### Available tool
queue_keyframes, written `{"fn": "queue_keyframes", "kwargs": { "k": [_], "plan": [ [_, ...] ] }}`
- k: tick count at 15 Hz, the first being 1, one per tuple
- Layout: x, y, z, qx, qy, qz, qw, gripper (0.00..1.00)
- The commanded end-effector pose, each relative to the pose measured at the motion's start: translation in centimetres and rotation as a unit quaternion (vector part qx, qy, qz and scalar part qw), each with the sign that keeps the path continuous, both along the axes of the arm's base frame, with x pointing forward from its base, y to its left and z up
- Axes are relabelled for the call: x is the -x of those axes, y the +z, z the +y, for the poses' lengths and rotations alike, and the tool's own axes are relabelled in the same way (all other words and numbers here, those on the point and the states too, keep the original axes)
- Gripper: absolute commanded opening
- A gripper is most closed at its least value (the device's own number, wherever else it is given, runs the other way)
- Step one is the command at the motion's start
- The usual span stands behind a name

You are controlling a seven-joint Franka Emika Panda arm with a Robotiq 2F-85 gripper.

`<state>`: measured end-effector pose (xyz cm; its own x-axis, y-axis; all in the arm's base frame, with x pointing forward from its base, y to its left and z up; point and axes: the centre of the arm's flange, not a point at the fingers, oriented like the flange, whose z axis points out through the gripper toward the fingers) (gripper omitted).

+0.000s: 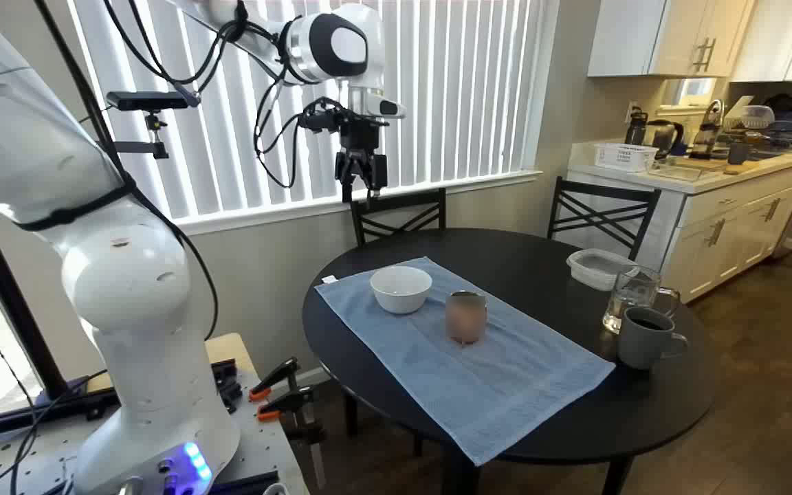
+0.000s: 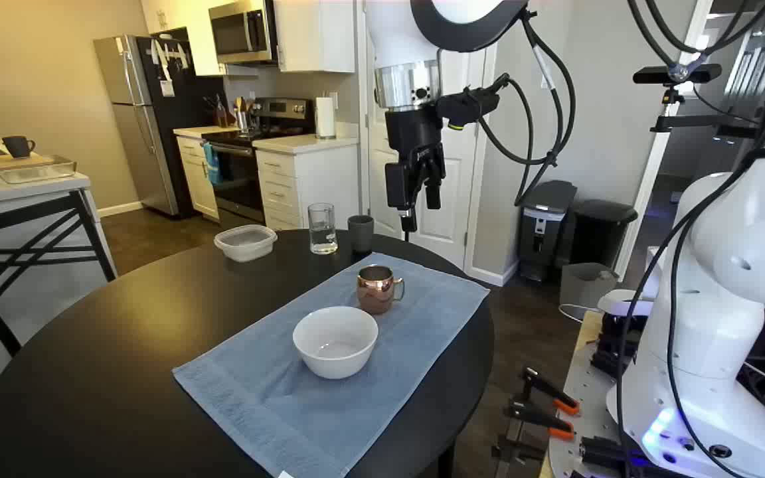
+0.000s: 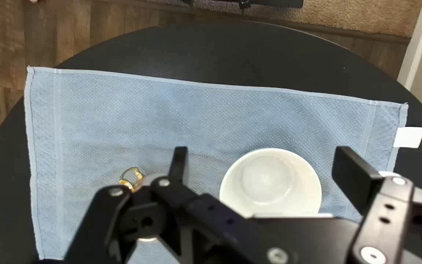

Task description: Transfer the contents of the cup into the white bowl

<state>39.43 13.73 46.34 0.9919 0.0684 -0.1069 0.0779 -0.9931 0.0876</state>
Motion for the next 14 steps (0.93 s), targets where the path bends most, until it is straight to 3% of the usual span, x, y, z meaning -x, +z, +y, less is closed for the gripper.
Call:
{"fn": "queue_keyframes", "kwargs": {
  "k": [1, 9, 11, 14],
  "plan": [
    [0.0, 0.0, 0.0, 0.0, 0.0, 0.0, 1.0, 1.0],
    [0.0, 0.0, 0.0, 0.0, 0.0, 0.0, 1.0, 1.0],
    [0.9, -0.1, -0.2, -0.021, 0.025, -0.002, 0.9994, 1.0],
    [3.0, -2.2, -2.2, -0.042, 0.113, -0.003, 0.9927, 1.0]
  ]
}}
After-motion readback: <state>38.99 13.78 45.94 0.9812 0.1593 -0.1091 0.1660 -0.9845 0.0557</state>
